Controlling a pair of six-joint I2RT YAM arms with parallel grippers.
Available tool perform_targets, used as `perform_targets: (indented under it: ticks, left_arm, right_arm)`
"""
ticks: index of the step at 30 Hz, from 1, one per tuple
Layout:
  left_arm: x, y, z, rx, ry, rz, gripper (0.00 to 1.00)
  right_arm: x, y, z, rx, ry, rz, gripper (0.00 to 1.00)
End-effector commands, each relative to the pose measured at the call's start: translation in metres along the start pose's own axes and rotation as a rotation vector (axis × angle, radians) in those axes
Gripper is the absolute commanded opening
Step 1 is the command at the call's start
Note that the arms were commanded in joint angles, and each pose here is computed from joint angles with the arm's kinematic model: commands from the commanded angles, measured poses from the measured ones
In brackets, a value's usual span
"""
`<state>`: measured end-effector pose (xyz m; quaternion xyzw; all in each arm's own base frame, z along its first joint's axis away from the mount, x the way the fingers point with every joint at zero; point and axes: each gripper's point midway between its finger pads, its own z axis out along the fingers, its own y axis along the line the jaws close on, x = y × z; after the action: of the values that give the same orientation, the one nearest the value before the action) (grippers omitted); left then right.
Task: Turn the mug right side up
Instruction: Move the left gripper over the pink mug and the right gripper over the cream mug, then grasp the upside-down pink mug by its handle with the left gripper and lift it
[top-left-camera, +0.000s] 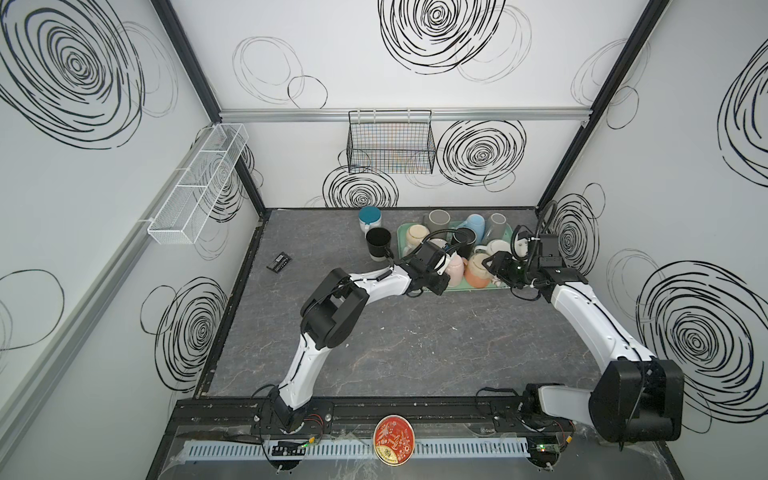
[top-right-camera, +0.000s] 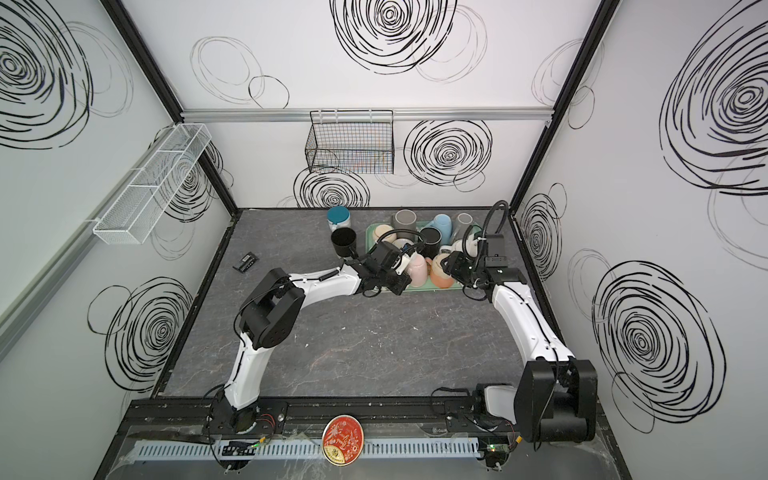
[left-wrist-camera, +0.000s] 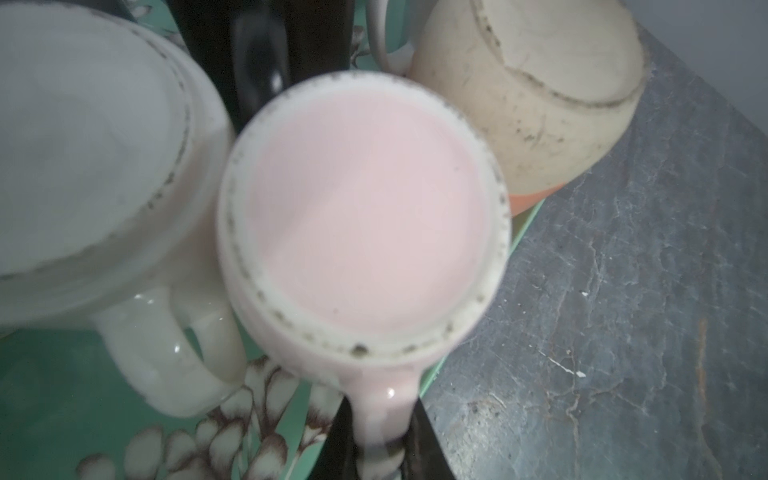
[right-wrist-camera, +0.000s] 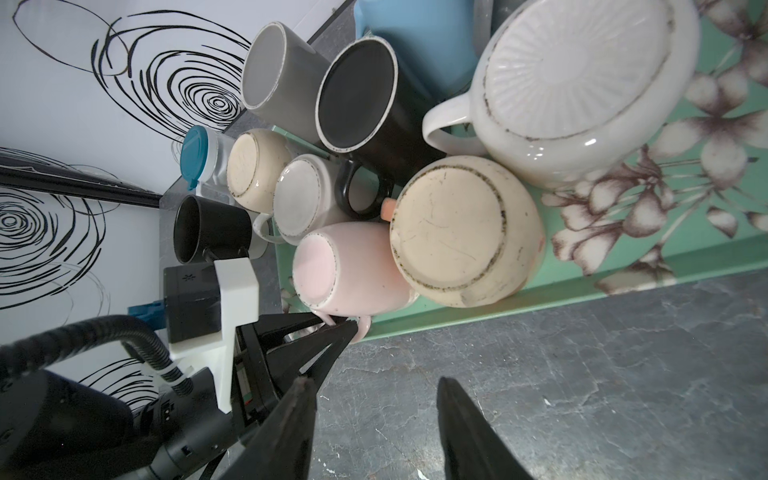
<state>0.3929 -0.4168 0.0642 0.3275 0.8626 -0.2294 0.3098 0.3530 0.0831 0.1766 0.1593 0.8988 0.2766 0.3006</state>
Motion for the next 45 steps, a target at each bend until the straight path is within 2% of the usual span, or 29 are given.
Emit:
perform_targets:
  ticks: [1,6,11,20,26,34,41,45]
  left_arm:
    - [-0.018,0.0,-0.022,-0.04,-0.067,0.023,0.05]
    - [-0.026,-0.005,-0.04,-0.054,-0.114,0.02,0.01]
    - [-0.044,-0.013,-0.063,-0.053,-0.182,0.007,0.0]
    - [-0.074,-0.026,-0.101,-0.054,-0.293,0.021,0.0]
    - [-0.112,-0.027,-0.139,-0.049,-0.419,0.005,0.0]
    - [-0.172,-0.012,-0.211,-0.014,-0.667,-0.097,0.0]
    - [-0.201,-0.001,-0.269,0.054,-0.839,-0.201,0.0]
    - [-0.209,0.007,-0.304,0.115,-0.95,-0.289,0.0]
  right_arm:
    - [-0.005,0.008,-0.005,-0.029,-0.019,-0.025,0.52]
    - [-0.013,0.013,-0.009,-0.042,-0.048,-0.036,0.51]
    - [-0.026,0.028,-0.02,-0.112,-0.12,-0.049,0.5]
    - [-0.047,0.038,-0.031,-0.229,-0.192,0.057,0.49]
    - [-0.066,0.06,-0.041,-0.34,-0.22,0.11,0.49]
    - [-0.083,0.095,-0.064,-0.475,-0.265,0.04,0.44]
    - [-0.075,0.142,-0.073,-0.667,-0.237,-0.035,0.43]
    - [-0.073,0.169,-0.075,-0.804,-0.2,0.009,0.44]
